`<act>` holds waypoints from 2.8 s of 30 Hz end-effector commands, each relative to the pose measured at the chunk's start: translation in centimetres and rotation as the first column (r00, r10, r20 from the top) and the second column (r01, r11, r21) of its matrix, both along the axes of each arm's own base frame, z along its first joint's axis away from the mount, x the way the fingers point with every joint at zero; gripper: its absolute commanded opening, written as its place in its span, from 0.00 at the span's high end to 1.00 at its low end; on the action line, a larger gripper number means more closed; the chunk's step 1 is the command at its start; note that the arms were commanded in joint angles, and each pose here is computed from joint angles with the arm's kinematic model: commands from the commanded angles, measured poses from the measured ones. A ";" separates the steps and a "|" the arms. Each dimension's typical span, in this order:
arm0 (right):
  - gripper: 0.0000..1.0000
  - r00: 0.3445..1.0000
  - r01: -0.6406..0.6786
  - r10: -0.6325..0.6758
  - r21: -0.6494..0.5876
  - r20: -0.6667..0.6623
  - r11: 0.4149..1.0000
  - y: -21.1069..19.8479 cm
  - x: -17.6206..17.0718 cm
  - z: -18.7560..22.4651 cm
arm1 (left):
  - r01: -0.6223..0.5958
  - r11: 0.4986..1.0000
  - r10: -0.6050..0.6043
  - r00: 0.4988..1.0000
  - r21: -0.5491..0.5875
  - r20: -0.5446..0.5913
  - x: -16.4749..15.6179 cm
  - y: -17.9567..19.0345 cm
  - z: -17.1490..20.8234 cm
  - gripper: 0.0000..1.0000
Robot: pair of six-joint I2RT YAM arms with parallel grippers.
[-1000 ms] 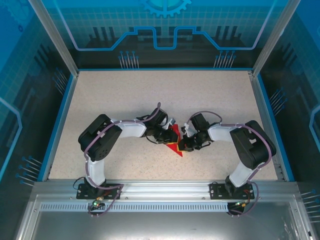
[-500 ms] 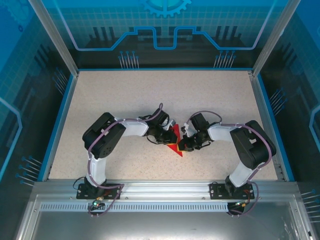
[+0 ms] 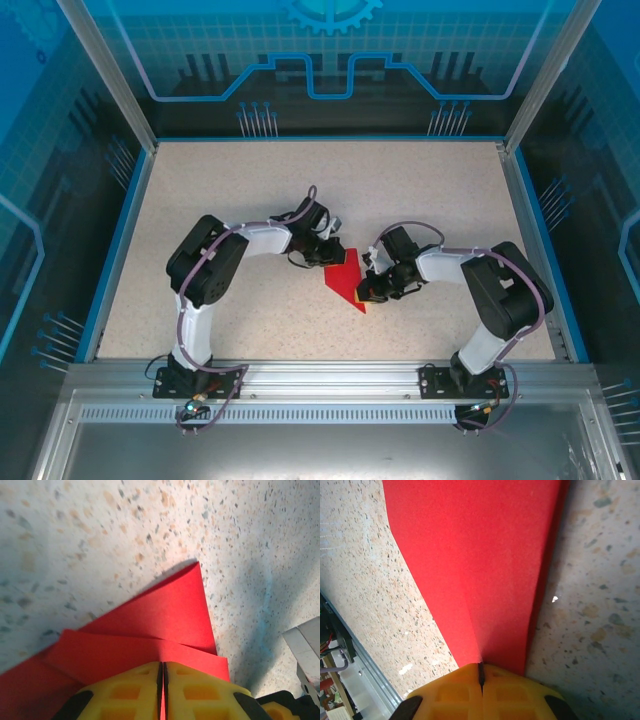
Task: Fold a paper plane with a square sheet of paper (fold left side to right side)
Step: Fourth fold the wing at the center of the table, then turn over the paper at the center of the table.
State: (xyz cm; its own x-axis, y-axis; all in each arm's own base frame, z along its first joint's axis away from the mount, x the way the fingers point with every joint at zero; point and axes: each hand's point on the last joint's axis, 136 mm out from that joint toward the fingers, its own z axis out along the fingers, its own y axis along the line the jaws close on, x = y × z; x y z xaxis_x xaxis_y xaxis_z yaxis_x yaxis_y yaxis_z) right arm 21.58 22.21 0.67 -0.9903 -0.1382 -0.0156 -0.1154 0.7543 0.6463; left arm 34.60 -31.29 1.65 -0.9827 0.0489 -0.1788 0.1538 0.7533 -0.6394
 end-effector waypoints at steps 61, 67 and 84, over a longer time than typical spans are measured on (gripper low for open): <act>0.09 0.805 0.231 -0.296 0.188 0.514 0.955 -5.3 1.6 12.6 | -0.185 0.960 0.171 0.982 -0.212 -0.082 -1.3 1.3 3.4 0.51; 0.09 0.800 0.247 -0.311 0.191 0.513 0.950 -5.9 1.2 12.7 | -0.182 0.963 0.166 0.982 -0.199 -0.093 -1.0 0.6 2.6 0.52; 0.01 0.812 0.244 -0.350 0.272 0.468 0.931 -5.9 0.6 12.8 | -0.132 0.958 0.124 0.991 -0.254 -0.048 0.6 -1.7 4.0 0.80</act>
State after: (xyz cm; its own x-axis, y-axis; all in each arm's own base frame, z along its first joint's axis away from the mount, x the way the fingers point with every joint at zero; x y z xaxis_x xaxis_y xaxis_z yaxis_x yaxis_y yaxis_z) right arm 22.25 16.20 13.61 -0.8159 0.1965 -0.5437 -0.2634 0.7108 0.6522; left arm 34.60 -31.86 3.43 -0.9855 -0.1456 -0.0876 -0.0207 0.6144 -0.7887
